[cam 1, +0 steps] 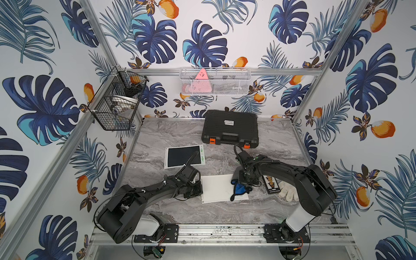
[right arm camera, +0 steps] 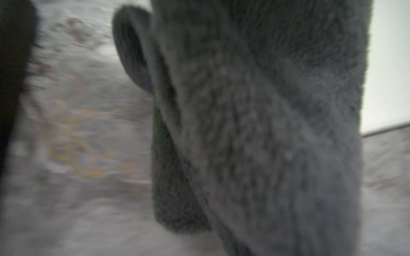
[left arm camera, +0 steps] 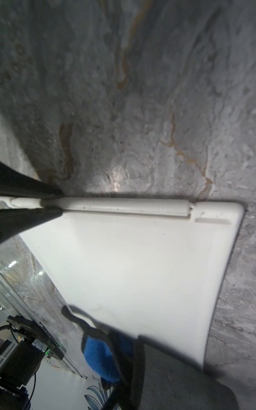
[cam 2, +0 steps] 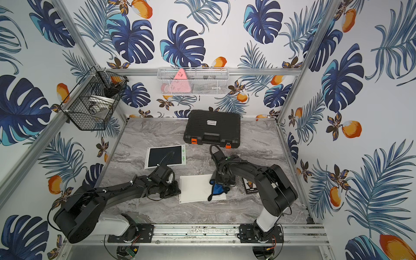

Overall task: Wipe the drawing tablet
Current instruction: Wipe the dirt from the drawing tablet.

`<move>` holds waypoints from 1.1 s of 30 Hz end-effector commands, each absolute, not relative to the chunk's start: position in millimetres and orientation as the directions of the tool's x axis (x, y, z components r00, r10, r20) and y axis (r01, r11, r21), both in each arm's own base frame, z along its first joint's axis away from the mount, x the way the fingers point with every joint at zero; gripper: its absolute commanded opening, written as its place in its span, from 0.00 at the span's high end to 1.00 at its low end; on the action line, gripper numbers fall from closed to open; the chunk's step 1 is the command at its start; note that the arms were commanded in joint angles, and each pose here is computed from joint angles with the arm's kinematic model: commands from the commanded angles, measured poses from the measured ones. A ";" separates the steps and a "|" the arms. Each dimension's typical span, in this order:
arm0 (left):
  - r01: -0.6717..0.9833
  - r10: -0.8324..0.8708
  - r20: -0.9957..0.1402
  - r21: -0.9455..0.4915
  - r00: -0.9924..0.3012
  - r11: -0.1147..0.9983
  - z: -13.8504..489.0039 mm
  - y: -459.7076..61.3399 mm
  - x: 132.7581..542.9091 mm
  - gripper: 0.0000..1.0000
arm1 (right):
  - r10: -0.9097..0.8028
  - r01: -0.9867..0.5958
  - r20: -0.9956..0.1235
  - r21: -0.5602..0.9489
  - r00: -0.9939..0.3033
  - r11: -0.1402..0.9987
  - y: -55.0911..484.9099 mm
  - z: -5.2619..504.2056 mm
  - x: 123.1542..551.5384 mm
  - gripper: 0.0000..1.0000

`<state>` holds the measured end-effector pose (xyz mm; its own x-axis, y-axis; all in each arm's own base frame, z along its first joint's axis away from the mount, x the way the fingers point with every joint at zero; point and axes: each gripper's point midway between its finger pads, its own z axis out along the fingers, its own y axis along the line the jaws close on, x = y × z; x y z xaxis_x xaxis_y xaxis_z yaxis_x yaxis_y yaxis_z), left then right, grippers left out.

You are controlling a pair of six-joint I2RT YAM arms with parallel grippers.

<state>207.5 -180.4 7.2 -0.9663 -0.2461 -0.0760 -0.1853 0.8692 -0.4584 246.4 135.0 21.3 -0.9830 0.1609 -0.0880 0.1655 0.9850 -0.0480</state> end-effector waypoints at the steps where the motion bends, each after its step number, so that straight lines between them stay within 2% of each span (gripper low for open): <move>1: -0.274 -0.267 0.086 -0.085 -0.960 0.958 -24.8 -109.0 140.8 0.85 | 0.164 0.179 -0.095 -0.170 -0.982 0.969 98.3 29.6 240.5 1.00; 11: -0.275 -0.268 0.090 -0.088 -0.959 0.957 -24.6 -110.0 141.1 0.85 | 0.163 0.176 -0.128 -0.091 -0.978 0.980 107.0 41.3 244.9 1.00; 18: -0.272 -0.263 0.092 -0.090 -0.960 0.958 -25.3 -110.8 141.1 0.85 | -0.106 -0.099 -0.200 -0.043 -0.974 0.994 192.2 51.3 230.3 1.00; 23: -0.274 -0.266 0.087 -0.094 -0.960 0.957 -23.9 -110.8 141.5 0.85 | -0.181 -0.175 -0.184 -0.048 -0.966 0.983 228.7 33.6 221.2 1.00; 28: -0.272 -0.265 0.085 -0.096 -0.961 0.957 -23.6 -111.2 142.1 0.85 | -0.257 -0.249 -0.167 -0.066 -0.952 0.966 254.9 21.0 211.6 0.76; 33: -0.272 -0.265 0.084 -0.097 -0.961 0.957 -23.6 -110.8 141.7 0.85 | -0.269 -0.262 -0.131 -0.068 -0.954 0.963 259.0 8.3 203.7 0.52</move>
